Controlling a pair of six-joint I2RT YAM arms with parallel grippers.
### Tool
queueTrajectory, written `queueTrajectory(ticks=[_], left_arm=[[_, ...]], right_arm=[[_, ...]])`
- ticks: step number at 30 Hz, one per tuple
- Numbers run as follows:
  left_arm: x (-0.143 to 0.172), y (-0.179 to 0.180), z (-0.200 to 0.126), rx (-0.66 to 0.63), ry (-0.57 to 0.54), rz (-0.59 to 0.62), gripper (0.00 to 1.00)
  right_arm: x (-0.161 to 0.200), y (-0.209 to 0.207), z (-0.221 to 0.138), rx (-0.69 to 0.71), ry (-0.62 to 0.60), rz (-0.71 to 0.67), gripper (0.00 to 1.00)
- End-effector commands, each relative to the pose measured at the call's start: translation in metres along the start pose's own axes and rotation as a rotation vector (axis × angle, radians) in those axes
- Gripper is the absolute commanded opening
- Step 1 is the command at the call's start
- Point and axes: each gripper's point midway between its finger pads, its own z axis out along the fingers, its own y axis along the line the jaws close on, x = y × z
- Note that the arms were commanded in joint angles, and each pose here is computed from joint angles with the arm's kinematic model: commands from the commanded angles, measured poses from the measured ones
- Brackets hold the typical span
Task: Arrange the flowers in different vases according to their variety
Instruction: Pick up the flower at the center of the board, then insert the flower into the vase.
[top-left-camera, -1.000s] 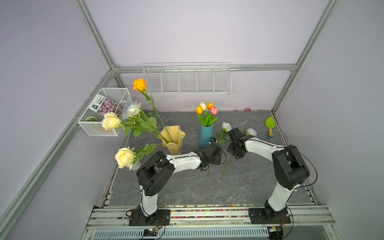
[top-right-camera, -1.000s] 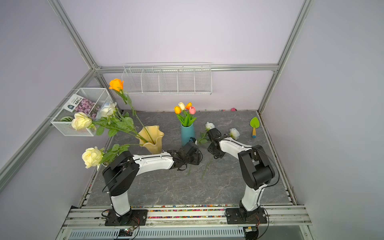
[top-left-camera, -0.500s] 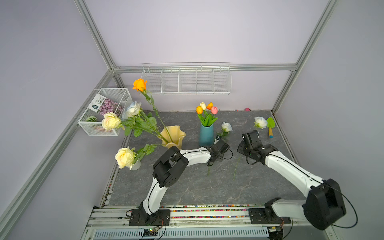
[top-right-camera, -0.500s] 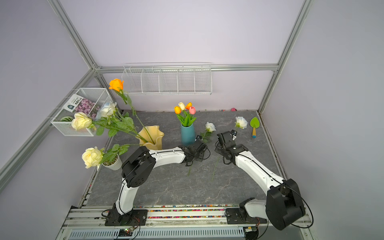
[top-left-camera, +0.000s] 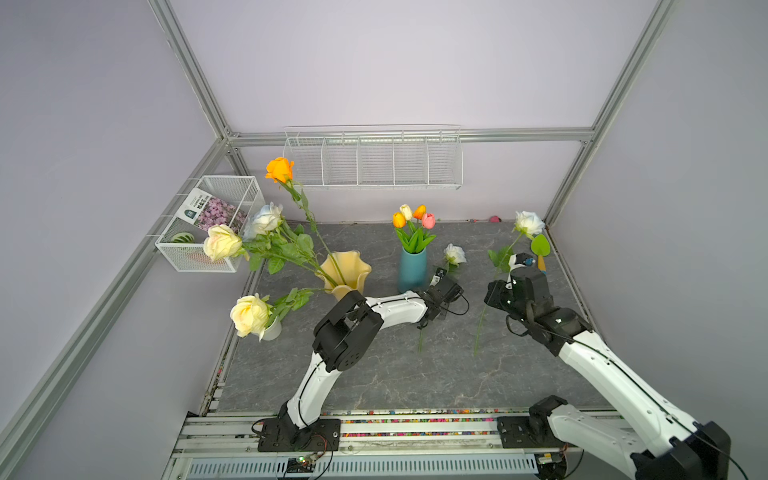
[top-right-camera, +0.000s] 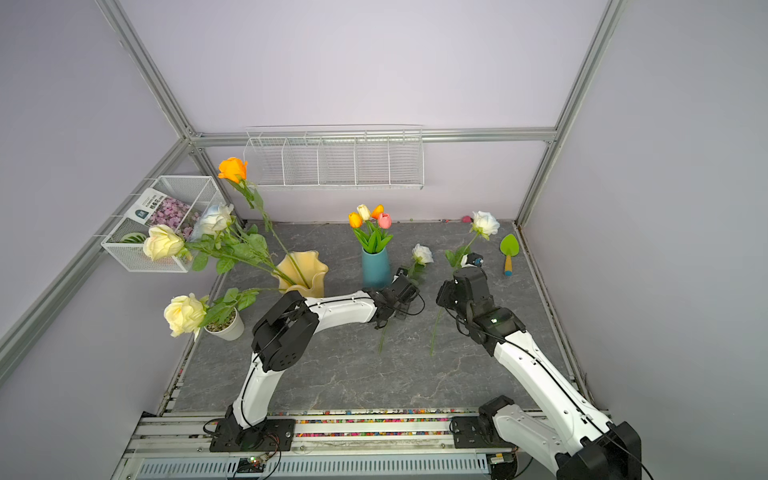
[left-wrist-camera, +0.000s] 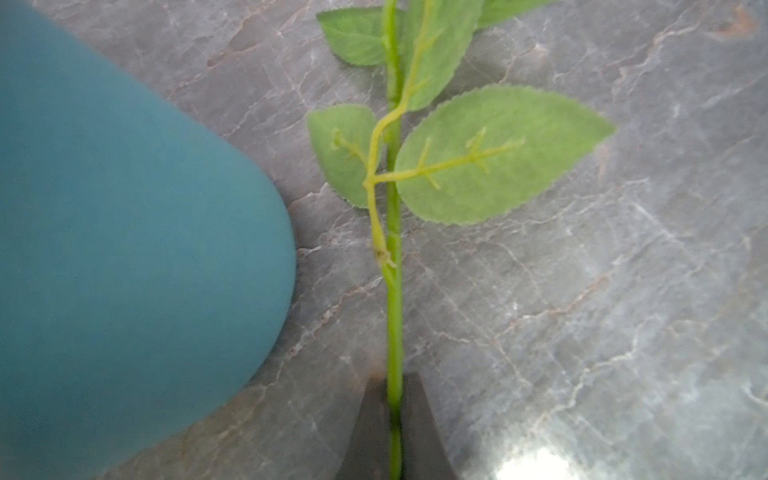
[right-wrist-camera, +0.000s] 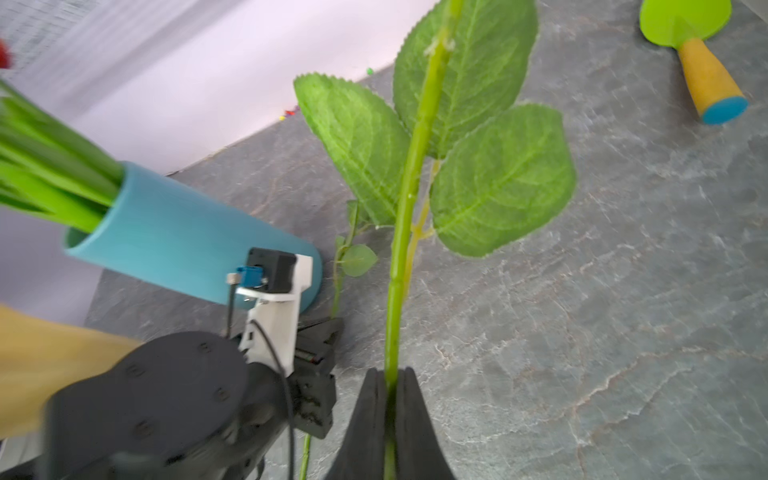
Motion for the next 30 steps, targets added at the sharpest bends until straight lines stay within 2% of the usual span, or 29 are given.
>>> queueTrajectory(ticks=[1,8,17,26,30], left_arm=[[0.008,0.001,-0.014,0.022,0.012,-0.001,0.0],[0.029,0.01,-0.06,0.072,-0.023,-0.032,0.0],[0.031,0.042,-0.15,0.085,-0.133,-0.091,0.0],[0.023,0.082,-0.247,0.194,-0.304,-0.2,0.0],[0.007,0.096,-0.301,0.28,-0.443,-0.215,0.0]], right_arm=[[-0.013,0.023,-0.012,-0.131,-0.055,-0.066,0.0],[-0.053,0.064,-0.049,-0.308,-0.167,-0.063,0.0],[-0.093,0.084,-0.075,-0.344,-0.268,-0.093,0.0],[-0.118,0.1,-0.09,-0.398,-0.351,-0.087,0.0],[-0.118,0.106,-0.089,-0.409,-0.351,-0.092,0.0]])
